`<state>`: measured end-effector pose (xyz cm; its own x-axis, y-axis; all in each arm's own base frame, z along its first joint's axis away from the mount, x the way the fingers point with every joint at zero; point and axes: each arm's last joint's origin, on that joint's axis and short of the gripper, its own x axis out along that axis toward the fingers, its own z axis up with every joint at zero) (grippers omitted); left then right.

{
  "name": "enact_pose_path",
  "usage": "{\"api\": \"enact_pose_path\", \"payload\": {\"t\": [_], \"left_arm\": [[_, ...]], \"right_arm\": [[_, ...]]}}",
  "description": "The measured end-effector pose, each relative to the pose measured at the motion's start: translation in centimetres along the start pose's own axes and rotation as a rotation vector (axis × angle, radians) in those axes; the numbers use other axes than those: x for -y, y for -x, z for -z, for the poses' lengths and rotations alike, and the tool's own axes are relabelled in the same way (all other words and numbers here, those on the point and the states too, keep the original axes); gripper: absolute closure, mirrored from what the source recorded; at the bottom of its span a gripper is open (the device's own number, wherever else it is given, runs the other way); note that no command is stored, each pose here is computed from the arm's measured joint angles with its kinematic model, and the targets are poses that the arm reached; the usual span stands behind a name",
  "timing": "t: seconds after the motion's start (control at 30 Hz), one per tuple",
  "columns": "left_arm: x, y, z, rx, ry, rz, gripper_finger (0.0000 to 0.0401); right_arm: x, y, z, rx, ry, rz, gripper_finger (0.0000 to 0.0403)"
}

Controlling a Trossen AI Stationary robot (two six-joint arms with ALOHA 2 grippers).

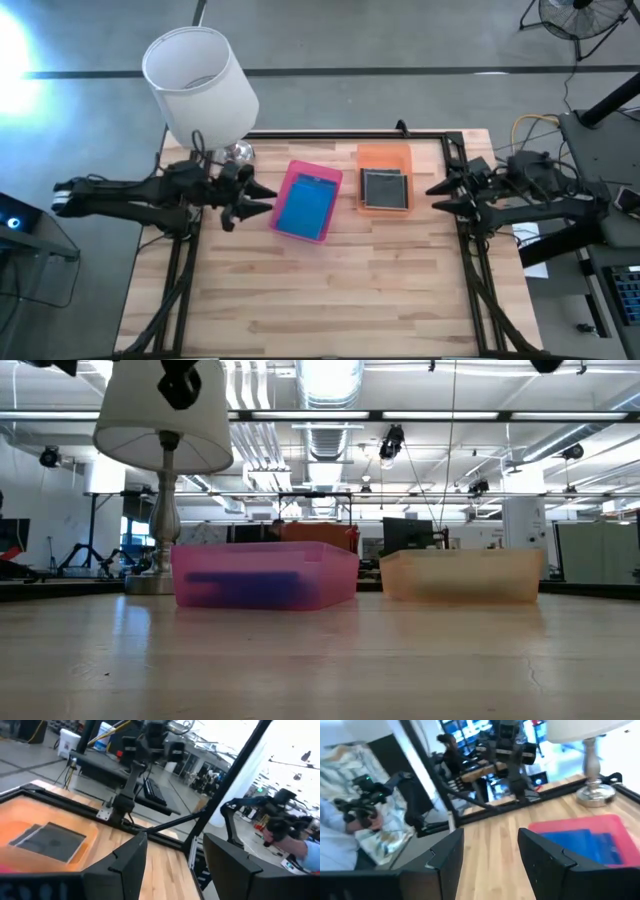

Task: Pick & place jewel cases by type
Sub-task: Return to Home Position

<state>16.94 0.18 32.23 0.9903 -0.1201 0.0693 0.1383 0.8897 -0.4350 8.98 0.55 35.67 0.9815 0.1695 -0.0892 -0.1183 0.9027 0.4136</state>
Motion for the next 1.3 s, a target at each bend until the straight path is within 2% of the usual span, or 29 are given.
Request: {"api": "enact_pose_path", "payload": {"t": [0.13,0.3,0.4,0.6,0.73,0.9,1.1,1.3], "left_arm": [[-0.1,0.6,0.6,-0.006,-0.017,0.037,0.0222],[-2.0,0.4,4.4,0.003,0.028,0.046,0.0222],[-2.7,1.0,6.1,0.075,0.035,0.077,0.0222],[-4.3,2.9,9.1,0.096,0.090,-0.004,0.0222],[-4.7,4.1,9.8,0.126,0.106,-0.013,0.0222],[-5.2,5.0,10.2,0.100,0.096,-0.073,0.0222],[-6.1,5.9,10.7,0.058,0.120,-0.171,0.0222],[-6.5,6.4,11.6,0.098,0.130,-0.157,0.0222]], "right_arm": [[0.4,0.7,1.1,0.050,0.030,-0.014,0.0222],[1.4,0.6,3.3,0.128,0.038,-0.048,0.0218],[2.1,0.5,4.9,0.140,0.021,-0.058,0.0218],[2.9,1.6,7.2,0.167,-0.017,-0.075,0.0218],[3.0,3.1,7.9,0.241,0.002,-0.107,0.0220],[3.2,2.8,8.4,0.185,0.009,-0.078,0.0218],[3.4,2.7,8.7,0.204,0.036,-0.062,0.0221],[3.9,1.8,9.4,0.244,0.049,-0.071,0.0222]]}}
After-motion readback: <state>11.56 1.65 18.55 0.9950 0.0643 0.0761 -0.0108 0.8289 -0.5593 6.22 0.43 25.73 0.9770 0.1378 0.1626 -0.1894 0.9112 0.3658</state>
